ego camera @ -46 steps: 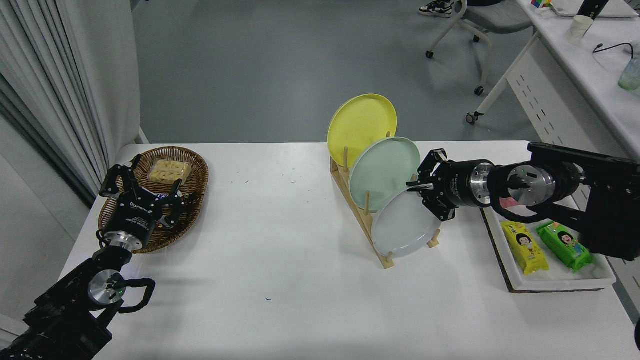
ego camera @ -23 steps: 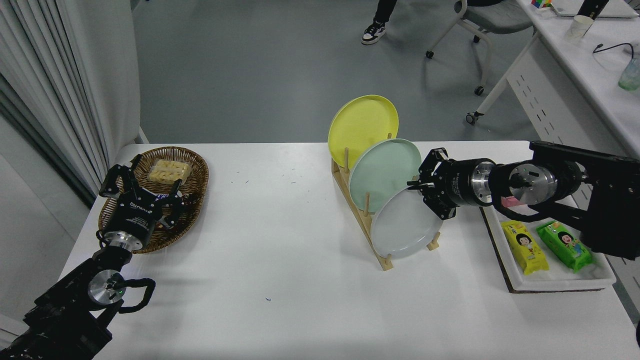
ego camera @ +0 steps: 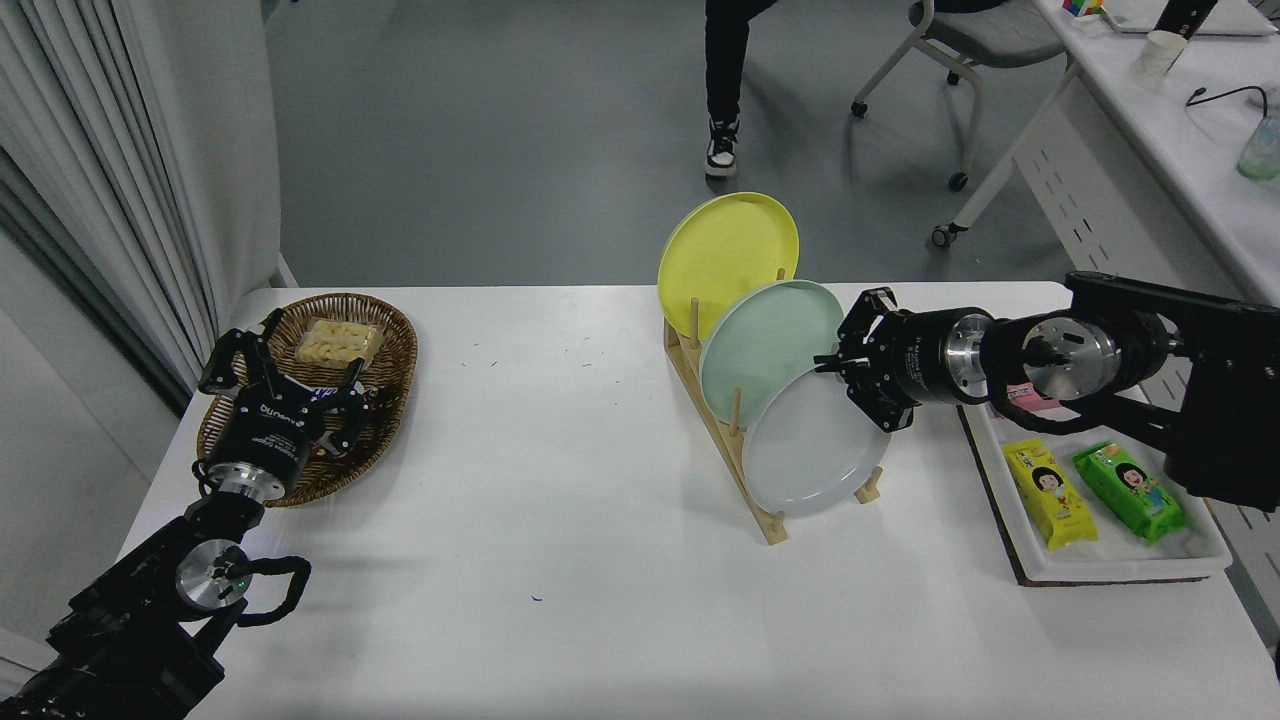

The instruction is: Place the plate on the table

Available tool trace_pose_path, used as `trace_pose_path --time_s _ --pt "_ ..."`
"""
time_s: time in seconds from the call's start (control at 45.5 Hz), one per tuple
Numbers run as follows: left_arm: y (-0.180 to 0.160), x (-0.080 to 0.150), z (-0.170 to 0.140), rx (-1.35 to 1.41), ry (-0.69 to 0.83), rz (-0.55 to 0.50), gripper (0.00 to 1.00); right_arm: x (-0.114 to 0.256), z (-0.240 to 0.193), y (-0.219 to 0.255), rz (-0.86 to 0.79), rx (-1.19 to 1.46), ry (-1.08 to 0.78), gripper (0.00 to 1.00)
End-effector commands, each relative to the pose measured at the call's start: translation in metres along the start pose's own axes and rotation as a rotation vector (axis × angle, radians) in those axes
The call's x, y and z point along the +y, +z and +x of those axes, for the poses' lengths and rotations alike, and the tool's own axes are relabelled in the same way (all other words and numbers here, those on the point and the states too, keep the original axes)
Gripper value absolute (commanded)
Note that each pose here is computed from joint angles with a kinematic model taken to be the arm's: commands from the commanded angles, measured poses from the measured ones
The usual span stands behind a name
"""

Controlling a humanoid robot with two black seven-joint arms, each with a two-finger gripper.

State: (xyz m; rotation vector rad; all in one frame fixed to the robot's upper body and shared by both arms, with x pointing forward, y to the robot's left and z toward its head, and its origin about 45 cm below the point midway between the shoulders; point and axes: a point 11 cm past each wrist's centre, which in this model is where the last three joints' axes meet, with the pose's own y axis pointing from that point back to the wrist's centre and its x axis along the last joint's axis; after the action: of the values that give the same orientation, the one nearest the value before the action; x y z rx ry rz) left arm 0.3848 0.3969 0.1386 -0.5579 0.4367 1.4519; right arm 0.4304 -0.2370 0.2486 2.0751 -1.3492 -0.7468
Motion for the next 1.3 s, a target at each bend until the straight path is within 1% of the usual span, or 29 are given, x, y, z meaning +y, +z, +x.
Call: trace_pose_path --time_s 0.0,0.44,0.769,0.989,1.275 --pt "0.000 0.000 0.000 0.000 0.000 0.000 0.98 0.006 0.001 -0.009 0.013 0.010 0.004 0.00" --pt "0.000 0.000 0.000 0.001 0.001 -0.001 0.98 0.026 0.002 -0.037 0.047 0.047 0.005 0.00" --pt "0.000 0.000 0.000 0.000 0.000 0.000 0.98 0.055 -0.003 -0.058 0.033 0.036 -0.019 0.00" --pt "0.000 0.000 0.000 0.000 0.000 0.000 0.98 0.090 -0.012 -0.088 0.063 0.029 -0.046 0.00" --pt "0.000 0.000 0.000 0.000 0.000 0.000 0.98 0.129 -0.040 -0.136 0.132 0.045 -0.090 0.00"
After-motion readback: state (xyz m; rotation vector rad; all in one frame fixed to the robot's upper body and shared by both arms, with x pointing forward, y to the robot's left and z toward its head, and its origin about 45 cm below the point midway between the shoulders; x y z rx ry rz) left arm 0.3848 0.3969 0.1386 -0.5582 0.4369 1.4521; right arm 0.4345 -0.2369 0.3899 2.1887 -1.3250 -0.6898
